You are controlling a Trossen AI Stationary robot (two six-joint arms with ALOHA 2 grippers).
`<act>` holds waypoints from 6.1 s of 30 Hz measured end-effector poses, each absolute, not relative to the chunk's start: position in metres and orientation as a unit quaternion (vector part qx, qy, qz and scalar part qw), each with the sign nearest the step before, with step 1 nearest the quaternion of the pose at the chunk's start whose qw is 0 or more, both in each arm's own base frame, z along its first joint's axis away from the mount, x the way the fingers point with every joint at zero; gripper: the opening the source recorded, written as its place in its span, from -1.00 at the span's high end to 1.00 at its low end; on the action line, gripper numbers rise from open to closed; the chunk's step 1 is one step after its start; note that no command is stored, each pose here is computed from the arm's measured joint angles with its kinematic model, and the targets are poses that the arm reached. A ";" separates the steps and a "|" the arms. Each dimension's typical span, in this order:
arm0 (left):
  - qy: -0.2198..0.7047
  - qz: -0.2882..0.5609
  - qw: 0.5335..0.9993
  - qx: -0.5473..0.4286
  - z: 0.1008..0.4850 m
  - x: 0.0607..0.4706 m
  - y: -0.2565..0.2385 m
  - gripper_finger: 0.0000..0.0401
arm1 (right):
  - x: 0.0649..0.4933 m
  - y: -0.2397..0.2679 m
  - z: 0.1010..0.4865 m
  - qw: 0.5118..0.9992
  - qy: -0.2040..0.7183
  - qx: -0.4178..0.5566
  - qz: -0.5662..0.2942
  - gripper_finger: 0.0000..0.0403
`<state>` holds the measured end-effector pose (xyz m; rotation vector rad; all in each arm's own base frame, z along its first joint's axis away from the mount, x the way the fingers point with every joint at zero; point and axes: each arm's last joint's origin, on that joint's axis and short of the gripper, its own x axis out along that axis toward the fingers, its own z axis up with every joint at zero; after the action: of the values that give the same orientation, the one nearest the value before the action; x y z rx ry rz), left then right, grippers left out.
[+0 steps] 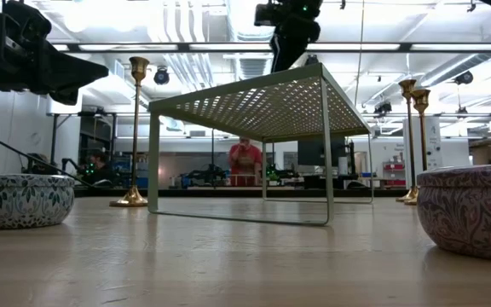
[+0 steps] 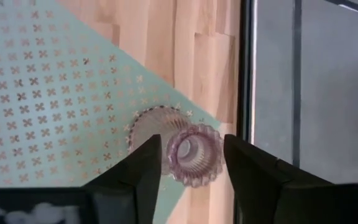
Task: Pick & Place candle stick holders
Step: Put the white scented candle on the shelf
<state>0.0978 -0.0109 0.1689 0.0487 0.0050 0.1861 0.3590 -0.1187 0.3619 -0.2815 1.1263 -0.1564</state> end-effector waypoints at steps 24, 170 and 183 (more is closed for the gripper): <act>0.002 0.093 0.995 0.024 0.169 0.098 -0.011 0.86 | 0.321 0.001 0.401 0.837 0.525 -0.144 0.052 -0.07; 0.002 0.093 0.995 0.024 0.169 0.098 -0.011 0.86 | 0.200 0.146 0.190 0.789 0.612 0.001 0.042 -0.49; 0.002 0.093 0.995 0.024 0.169 0.098 -0.011 0.86 | 0.215 0.154 0.272 0.804 0.589 -0.044 0.068 -0.48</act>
<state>0.0978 -0.0110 0.1690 0.0484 0.0043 0.1859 0.2150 0.1543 0.2718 -0.0950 1.2616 0.1450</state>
